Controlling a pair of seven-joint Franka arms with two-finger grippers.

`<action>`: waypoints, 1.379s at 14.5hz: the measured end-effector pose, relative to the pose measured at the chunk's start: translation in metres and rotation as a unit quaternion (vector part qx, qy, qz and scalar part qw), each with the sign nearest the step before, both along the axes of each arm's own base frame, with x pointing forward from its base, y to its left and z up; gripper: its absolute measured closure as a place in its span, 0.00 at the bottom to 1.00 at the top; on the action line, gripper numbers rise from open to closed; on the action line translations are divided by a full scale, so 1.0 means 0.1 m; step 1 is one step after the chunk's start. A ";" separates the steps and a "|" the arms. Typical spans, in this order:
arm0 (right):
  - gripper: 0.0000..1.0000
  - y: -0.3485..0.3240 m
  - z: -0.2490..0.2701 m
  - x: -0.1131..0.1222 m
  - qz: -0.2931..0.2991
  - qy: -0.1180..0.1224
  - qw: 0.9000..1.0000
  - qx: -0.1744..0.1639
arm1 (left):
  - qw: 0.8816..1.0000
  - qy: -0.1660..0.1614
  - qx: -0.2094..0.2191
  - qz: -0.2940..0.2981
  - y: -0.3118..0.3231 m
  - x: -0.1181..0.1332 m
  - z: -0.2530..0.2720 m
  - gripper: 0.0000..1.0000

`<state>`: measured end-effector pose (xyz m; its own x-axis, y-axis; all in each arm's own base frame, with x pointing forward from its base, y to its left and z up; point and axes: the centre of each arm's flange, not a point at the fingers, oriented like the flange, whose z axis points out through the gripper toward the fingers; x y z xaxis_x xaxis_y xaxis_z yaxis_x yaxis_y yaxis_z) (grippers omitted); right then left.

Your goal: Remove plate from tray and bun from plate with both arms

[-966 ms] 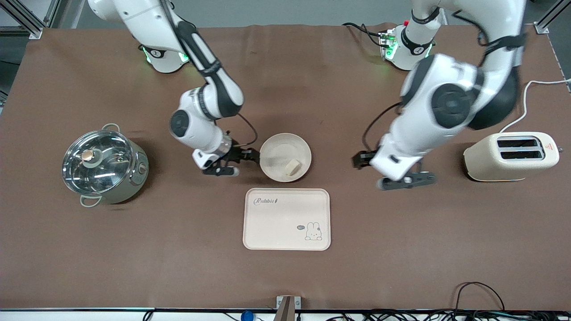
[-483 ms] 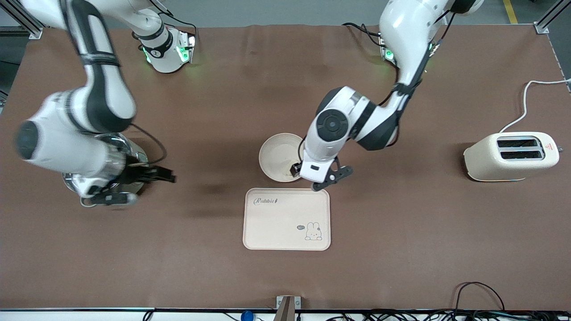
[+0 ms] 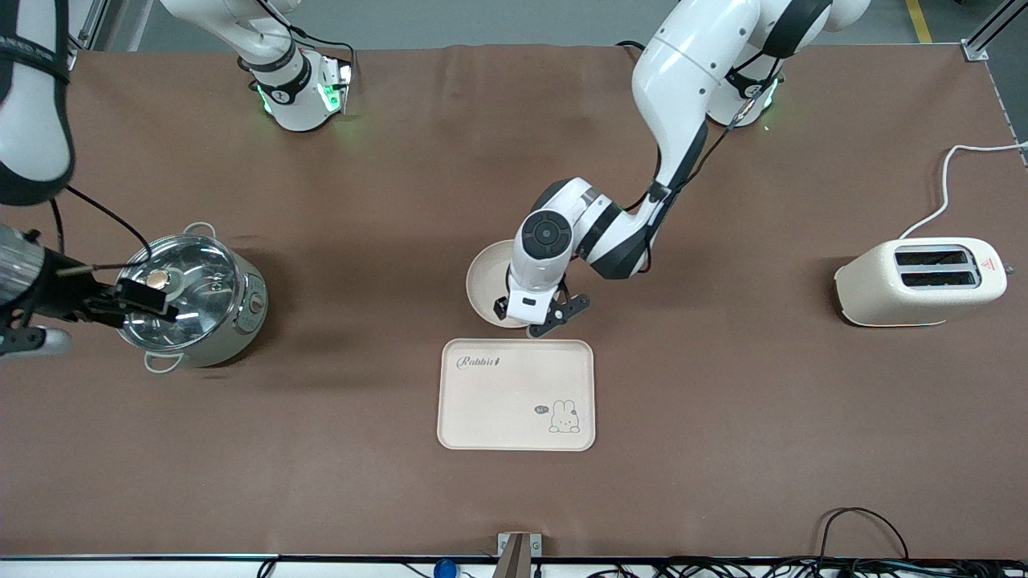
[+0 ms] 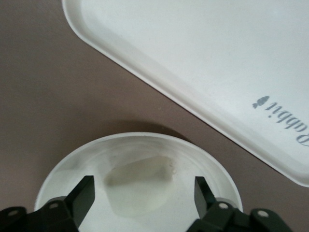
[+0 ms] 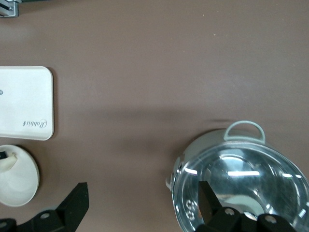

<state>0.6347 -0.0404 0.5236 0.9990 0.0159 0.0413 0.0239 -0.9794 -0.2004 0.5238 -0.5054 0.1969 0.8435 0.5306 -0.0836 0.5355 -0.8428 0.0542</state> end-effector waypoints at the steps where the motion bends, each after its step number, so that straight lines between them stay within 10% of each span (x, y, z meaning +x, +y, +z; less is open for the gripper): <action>1: 0.00 -0.06 0.08 -0.03 -0.001 -0.001 1.000 -0.002 | 1.000 0.000 0.001 0.000 0.00 -0.01 -0.09 0.13; 10: 0.00 -0.30 1.16 -0.36 -0.009 0.008 0.999 -0.046 | 1.000 0.008 0.019 -0.013 -0.03 -0.06 -0.06 0.78; 14: 0.00 -0.22 1.48 -0.56 -0.037 0.040 0.997 -0.063 | 0.999 -0.008 0.054 -0.001 0.27 0.23 0.78 0.77; 20: 0.00 -0.13 1.70 -0.92 -0.038 0.049 0.994 -0.089 | 0.996 -0.014 0.088 0.029 2.47 1.46 1.11 0.74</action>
<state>0.5423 -0.0530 0.6934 0.9967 -0.0606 -0.0533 -0.0618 -0.9979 -0.0217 0.6697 -0.2582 0.3074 0.8117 0.5828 0.0388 0.5839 -0.8082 -0.0759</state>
